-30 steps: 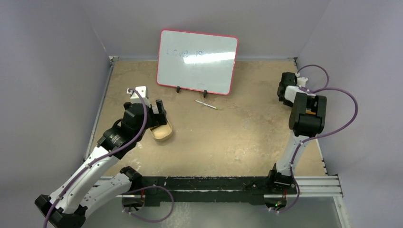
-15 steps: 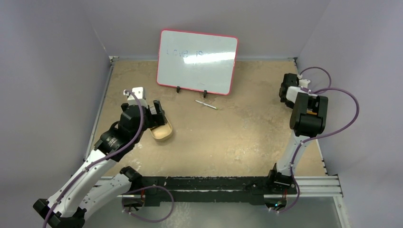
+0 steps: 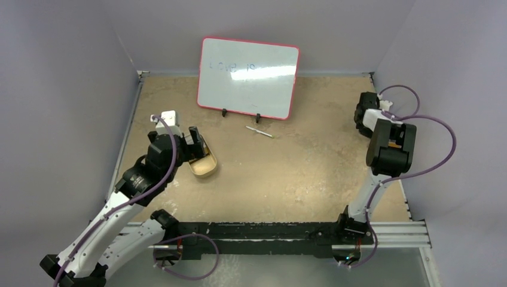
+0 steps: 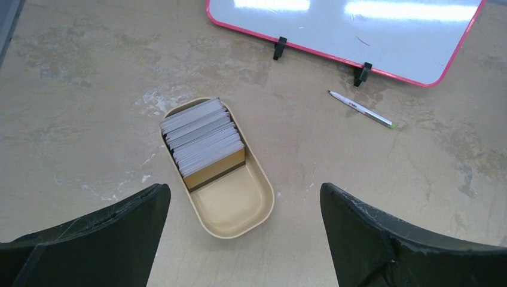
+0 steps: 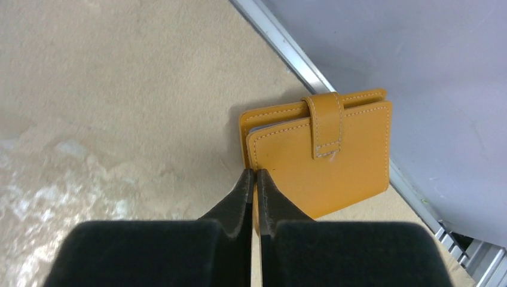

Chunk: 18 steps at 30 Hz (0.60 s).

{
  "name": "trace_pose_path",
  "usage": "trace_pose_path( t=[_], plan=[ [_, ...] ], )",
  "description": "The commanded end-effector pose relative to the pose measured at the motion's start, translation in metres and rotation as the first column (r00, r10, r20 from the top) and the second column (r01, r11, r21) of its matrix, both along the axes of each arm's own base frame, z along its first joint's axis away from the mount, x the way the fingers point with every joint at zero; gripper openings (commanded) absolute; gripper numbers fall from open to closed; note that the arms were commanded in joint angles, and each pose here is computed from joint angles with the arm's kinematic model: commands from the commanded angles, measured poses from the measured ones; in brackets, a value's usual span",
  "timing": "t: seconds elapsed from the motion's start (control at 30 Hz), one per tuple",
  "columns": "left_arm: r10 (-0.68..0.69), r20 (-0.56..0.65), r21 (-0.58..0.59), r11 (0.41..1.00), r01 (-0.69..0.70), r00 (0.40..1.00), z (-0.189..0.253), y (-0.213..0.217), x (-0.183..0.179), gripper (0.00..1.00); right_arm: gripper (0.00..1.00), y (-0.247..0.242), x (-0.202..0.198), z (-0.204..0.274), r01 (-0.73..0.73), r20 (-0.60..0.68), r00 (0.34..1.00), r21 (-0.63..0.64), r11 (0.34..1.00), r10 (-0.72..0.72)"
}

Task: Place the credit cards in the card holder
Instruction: Pick up the card holder from the center of the board.

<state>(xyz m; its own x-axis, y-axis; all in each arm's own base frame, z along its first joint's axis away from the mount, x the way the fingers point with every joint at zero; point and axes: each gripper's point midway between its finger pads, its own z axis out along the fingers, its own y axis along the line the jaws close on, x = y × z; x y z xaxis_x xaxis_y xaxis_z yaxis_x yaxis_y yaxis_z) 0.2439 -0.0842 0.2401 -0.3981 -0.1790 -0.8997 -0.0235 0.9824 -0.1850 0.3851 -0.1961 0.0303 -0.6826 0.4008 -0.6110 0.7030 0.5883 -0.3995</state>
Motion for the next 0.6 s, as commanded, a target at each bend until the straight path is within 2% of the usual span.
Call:
trace_pose_path(
  t=[0.0, 0.27, 0.57],
  plan=[
    [0.055, 0.038, -0.01, 0.998, -0.055, 0.998, 0.009, 0.009, 0.003, 0.96, 0.0, 0.015, -0.003, 0.017, -0.025, 0.054, 0.998, 0.08, 0.996, 0.021],
    [-0.047, 0.073, -0.07, 0.996, 0.053, 0.996, 0.017, -0.01, 0.0, 0.96, 0.0, 0.072, 0.008, 0.039, -0.222, 0.218, 0.962, 0.284, 0.933, 0.163],
    [-0.106, 0.065, -0.067, 0.992, 0.111, 0.992, 0.008, -0.02, 0.0, 0.97, 0.0, 0.13, -0.004, 0.09, -0.352, 0.29, 0.916, 0.253, 0.901, 0.276]
  ],
)
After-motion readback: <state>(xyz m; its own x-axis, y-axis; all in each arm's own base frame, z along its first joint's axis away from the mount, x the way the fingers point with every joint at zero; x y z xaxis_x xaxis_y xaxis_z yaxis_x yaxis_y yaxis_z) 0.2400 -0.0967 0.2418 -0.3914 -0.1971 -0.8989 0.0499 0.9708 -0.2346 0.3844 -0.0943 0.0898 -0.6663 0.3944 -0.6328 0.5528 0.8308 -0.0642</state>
